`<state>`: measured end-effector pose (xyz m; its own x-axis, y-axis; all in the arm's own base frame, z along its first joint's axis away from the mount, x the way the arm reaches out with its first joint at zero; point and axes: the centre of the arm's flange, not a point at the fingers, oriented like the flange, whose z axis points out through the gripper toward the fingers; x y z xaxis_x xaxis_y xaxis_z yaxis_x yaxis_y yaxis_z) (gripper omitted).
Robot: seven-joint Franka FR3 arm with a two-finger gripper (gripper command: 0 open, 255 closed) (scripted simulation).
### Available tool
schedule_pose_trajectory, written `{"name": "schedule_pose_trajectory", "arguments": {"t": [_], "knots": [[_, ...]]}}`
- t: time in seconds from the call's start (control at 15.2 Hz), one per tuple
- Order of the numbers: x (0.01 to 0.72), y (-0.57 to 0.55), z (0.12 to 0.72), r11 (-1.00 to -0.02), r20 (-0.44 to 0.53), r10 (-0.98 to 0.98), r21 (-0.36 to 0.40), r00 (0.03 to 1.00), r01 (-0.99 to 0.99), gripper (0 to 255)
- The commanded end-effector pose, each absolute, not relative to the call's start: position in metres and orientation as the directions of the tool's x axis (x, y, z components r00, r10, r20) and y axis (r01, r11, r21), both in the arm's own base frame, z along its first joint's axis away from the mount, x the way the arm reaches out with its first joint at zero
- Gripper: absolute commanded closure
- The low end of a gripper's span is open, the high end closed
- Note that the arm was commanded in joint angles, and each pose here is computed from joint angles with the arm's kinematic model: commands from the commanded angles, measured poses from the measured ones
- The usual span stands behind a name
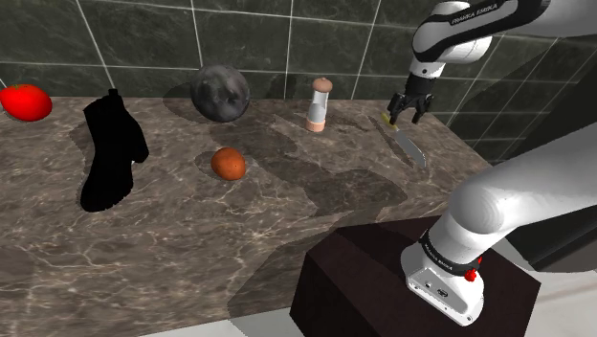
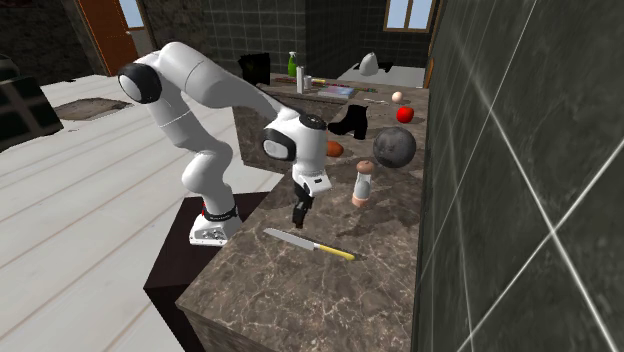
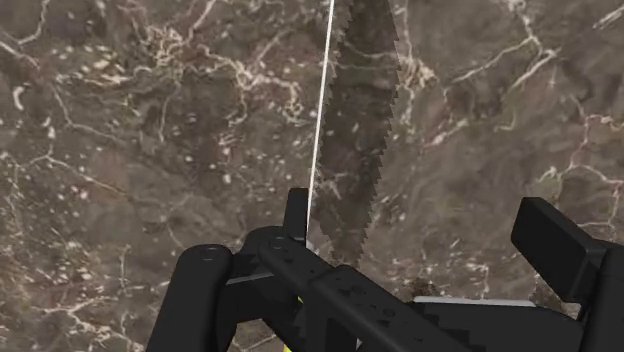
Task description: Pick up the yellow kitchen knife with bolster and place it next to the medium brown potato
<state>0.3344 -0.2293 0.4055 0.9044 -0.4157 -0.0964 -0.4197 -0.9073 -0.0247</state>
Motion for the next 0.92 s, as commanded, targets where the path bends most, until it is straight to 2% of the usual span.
{"name": "schedule_pose_trajectory", "arguments": {"t": [0.0, 0.66, 0.86], "knots": [[0.336, -0.254, 0.386, -0.893, -0.097, -0.446, -0.024, 0.89, -0.45, 0], [0.332, -0.274, 0.328, -0.876, -0.1, -0.477, -0.026, 0.873, -0.481, 0], [0.332, -0.274, 0.328, -0.876, -0.1, -0.477, -0.026, 0.873, -0.481, 0]]}}
